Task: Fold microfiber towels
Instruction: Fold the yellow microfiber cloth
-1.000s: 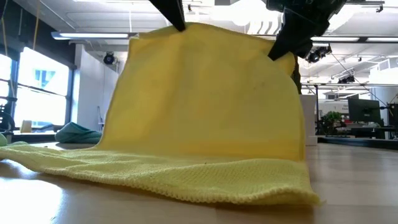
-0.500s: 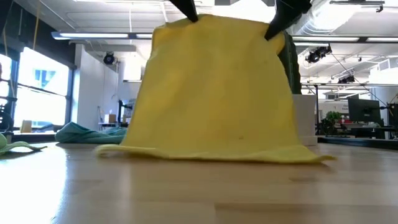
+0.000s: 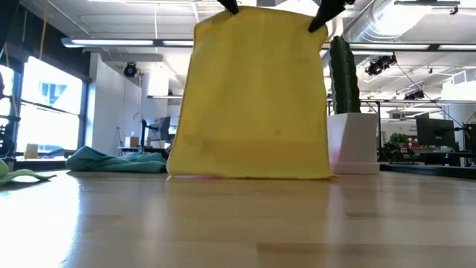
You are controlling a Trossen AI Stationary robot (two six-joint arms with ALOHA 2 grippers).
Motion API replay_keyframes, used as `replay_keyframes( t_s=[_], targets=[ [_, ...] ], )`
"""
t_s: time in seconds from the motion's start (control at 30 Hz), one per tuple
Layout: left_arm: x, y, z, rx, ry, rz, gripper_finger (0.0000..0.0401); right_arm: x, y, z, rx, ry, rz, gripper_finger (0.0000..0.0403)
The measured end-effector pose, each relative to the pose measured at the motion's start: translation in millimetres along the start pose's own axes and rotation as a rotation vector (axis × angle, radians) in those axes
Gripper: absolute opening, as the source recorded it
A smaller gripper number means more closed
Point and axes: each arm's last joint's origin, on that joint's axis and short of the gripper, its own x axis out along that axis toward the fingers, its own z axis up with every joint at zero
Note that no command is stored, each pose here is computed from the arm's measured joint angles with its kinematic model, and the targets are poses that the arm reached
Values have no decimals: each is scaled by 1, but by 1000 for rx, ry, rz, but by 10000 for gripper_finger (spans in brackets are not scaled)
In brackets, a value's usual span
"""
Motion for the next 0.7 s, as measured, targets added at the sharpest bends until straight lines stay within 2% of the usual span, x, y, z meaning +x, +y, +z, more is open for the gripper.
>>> replay_keyframes(
  t_s=[0.13,0.2,0.27,0.4,0.53,0.7],
  targets=[
    [-9,6,2,-41,-11,48,1,-6,-7,5,17,-24,-14,0],
    [-15,4,5,-94,-28,43,1,-10,-7,7,28,-41,-1,0],
    [-21,-2,8,-169,-54,-3,1,-13,-2,8,64,-58,59,0],
    [-32,-28,11,-256,-75,-254,1,-17,20,3,136,8,287,0],
    [-40,-66,26,-336,-45,-525,1,-14,61,-4,219,127,526,0],
    [-49,-126,53,-303,-10,-652,1,-7,129,-15,225,232,754,0]
  ],
)
